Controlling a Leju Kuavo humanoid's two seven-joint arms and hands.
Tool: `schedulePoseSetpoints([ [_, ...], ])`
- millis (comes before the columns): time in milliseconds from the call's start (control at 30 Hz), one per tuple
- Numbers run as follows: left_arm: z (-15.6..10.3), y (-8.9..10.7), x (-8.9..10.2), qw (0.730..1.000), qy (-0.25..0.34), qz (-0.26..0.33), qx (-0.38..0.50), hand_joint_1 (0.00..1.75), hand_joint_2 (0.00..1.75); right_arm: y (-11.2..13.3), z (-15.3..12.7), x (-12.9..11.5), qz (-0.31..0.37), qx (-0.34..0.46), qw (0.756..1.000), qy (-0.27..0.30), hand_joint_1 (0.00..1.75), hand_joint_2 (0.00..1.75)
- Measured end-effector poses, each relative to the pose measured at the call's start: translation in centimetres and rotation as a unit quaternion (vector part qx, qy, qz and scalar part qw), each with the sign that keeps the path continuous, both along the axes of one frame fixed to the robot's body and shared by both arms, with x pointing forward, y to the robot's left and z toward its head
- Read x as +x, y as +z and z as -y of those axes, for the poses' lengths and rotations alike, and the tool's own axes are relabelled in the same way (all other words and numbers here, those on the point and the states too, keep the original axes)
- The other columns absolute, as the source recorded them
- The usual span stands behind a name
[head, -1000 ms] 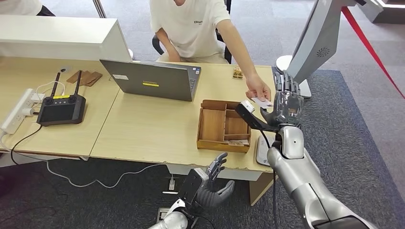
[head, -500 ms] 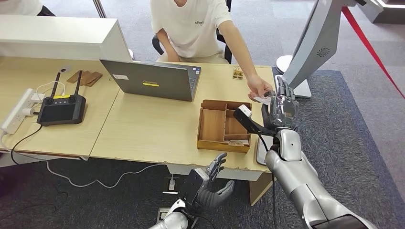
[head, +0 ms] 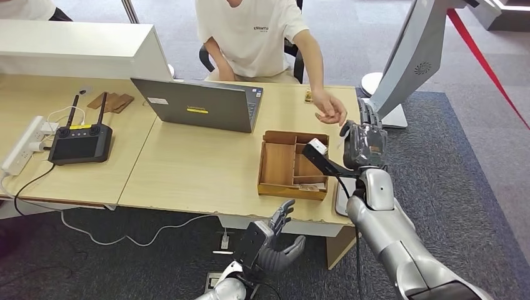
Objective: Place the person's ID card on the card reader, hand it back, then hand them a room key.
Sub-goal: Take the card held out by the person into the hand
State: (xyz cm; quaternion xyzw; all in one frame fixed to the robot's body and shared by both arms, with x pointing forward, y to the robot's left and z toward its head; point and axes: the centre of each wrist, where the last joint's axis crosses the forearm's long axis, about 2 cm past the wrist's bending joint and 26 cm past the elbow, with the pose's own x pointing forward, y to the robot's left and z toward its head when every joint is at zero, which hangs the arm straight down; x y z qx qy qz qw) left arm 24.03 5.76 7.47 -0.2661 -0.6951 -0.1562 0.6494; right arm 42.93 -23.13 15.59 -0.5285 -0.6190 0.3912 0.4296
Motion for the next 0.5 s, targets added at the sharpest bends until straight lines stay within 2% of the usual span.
schedulePoseSetpoints([
  [300,-0.4,-0.4,-0.2,1.000,0.019,0.012,0.010,0.00,1.75,0.1,-0.8,-0.9,0.035,0.035,0.995,0.084,1.75,1.75],
  [500,-0.8,-0.7,-0.3,0.999,0.030,0.012,0.019,0.00,1.75,-0.5,-0.8,-1.9,0.050,0.070,0.992,0.096,1.75,1.75],
])
